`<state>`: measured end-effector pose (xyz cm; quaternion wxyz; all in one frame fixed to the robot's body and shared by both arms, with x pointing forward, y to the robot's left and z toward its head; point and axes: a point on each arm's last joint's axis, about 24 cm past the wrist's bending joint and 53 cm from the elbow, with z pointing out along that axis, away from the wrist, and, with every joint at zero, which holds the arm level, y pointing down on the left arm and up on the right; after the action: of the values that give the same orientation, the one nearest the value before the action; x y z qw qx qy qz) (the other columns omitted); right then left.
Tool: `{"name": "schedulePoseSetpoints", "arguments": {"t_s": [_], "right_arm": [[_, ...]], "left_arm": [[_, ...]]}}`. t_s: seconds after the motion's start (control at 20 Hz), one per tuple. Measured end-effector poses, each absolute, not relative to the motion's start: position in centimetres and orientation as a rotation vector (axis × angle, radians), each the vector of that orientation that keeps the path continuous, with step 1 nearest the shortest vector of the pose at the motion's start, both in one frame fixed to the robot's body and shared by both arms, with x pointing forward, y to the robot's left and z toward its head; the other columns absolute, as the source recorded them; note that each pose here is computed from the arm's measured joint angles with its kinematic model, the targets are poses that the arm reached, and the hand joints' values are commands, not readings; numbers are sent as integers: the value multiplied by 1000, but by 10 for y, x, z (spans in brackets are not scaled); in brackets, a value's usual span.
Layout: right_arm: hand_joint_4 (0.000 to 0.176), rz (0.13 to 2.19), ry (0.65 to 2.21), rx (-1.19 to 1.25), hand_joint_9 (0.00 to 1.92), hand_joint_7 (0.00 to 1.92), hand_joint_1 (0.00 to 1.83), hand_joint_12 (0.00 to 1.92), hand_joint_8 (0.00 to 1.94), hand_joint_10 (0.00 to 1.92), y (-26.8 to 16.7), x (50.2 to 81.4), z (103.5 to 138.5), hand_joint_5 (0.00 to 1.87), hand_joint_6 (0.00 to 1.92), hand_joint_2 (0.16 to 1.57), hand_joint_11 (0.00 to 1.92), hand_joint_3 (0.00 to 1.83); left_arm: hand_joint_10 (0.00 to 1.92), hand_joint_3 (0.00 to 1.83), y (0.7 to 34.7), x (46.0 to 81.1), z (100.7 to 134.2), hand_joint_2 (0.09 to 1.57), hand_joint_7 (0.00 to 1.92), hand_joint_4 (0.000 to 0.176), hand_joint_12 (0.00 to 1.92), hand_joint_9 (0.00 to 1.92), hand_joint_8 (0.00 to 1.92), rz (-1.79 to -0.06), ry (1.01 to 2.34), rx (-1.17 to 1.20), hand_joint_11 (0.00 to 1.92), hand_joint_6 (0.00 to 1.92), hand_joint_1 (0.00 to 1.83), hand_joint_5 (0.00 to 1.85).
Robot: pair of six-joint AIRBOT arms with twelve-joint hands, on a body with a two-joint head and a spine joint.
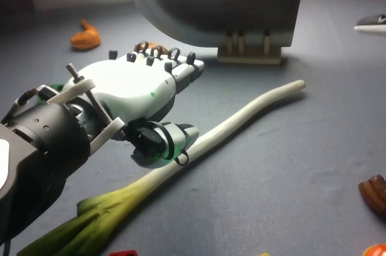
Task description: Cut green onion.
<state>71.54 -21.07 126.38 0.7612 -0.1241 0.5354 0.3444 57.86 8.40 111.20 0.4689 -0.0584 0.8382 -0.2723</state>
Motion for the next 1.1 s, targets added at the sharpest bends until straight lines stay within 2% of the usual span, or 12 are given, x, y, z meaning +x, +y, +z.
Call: {"name": "schedulePoseSetpoints", "arguments": {"t_s": [0.5, 0.55, 0.6, 0.65, 0.7, 0.8, 0.85, 0.9, 0.95, 1.0, 1.05, 1.1], "right_arm": [[68, 761, 1199, -201, 0, 0, 634, 0, 0, 0, -216, 684, 1285, 0, 0, 864, 0, 8], [22, 752, 1213, -196, 186, 201, 187, 432, 56, 5, -218, 685, 1283, 150, 10, 1050, 0, 0], [22, 741, 1233, -192, 186, 201, 187, 432, 56, 5, -221, 687, 1280, 150, 10, 1050, 0, 0], [0, 710, 1296, -189, 569, 566, 37, 1106, 103, 167, -224, 691, 1269, 442, 70, 1130, 86, 0], [0, 701, 1338, -183, 569, 566, 37, 1106, 103, 167, -225, 692, 1261, 442, 70, 1130, 86, 0], [0, 698, 1394, -189, 649, 881, 29, 1756, 895, 1307, -221, 688, 1251, 850, 903, 1198, 322, 2], [0, 708, 1413, -191, 666, 891, 56, 1808, 1018, 1372, -220, 684, 1249, 868, 1062, 1201, 349, 1], [0, 711, 1422, -198, 712, 929, 27, 1916, 1246, 1634, -220, 681, 1249, 868, 1384, 1210, 422, 2], [0, 709, 1423, -209, 812, 1002, 0, 1921, 1575, 1877, -220, 677, 1250, 939, 1586, 1212, 514, 0], [0, 709, 1421, -210, 903, 1066, 0, 1921, 1646, 1912, -220, 674, 1252, 984, 1648, 1218, 599, 2], [0, 714, 1406, -211, 1112, 1187, 33, 1921, 1795, 1921, -220, 671, 1259, 1081, 1804, 1216, 856, 0], [0, 719, 1397, -208, 1112, 1180, 31, 1921, 1813, 1921, -220, 668, 1263, 1070, 1833, 1215, 871, 0]], "left_arm": [[1, 0, 74, 566, 1123, 1417, 33, 2, 0, 9, 0, -709, 2052, -186, 0, 0, 487, 50], [16, 0, 75, 567, 1125, 1419, 60, 1, 3, 45, 10, -709, 2048, -186, 6, 9, 482, 71], [16, 0, 76, 567, 1125, 1419, 60, 1, 3, 45, 10, -707, 2046, -189, 6, 9, 482, 71], [19, 0, 76, 569, 1129, 1400, 79, 0, 17, 71, 10, -710, 2038, -191, 27, 12, 492, 94], [19, 0, 77, 570, 1131, 1400, 79, 0, 17, 71, 10, -710, 2032, -192, 27, 12, 492, 94], [108, 0, 76, 569, 1133, 1311, 748, 0, 1224, 641, 53, -711, 2026, -181, 70, 32, 549, 672], [202, 0, 75, 568, 1134, 1304, 835, 0, 1305, 710, 46, -713, 2023, -173, 141, 23, 555, 764], [1039, 1, 73, 567, 1133, 1338, 835, 0, 1557, 555, 480, -718, 2027, -172, 190, 55, 497, 902], [1394, 10, 71, 563, 1132, 1313, 776, 92, 1770, 582, 1037, -729, 2039, -177, 204, 1231, 751, 694], [1536, 6, 69, 561, 1131, 1323, 788, 156, 1863, 622, 1230, -737, 2044, -174, 247, 1502, 779, 623], [1893, 9, 67, 562, 1134, 1360, 853, 0, 1919, 691, 1623, -736, 2032, -150, 412, 1633, 414, 775], [1915, 8, 68, 563, 1134, 1369, 846, 0, 1921, 695, 1735, -732, 2029, -151, 417, 1748, 377, 777]]}}
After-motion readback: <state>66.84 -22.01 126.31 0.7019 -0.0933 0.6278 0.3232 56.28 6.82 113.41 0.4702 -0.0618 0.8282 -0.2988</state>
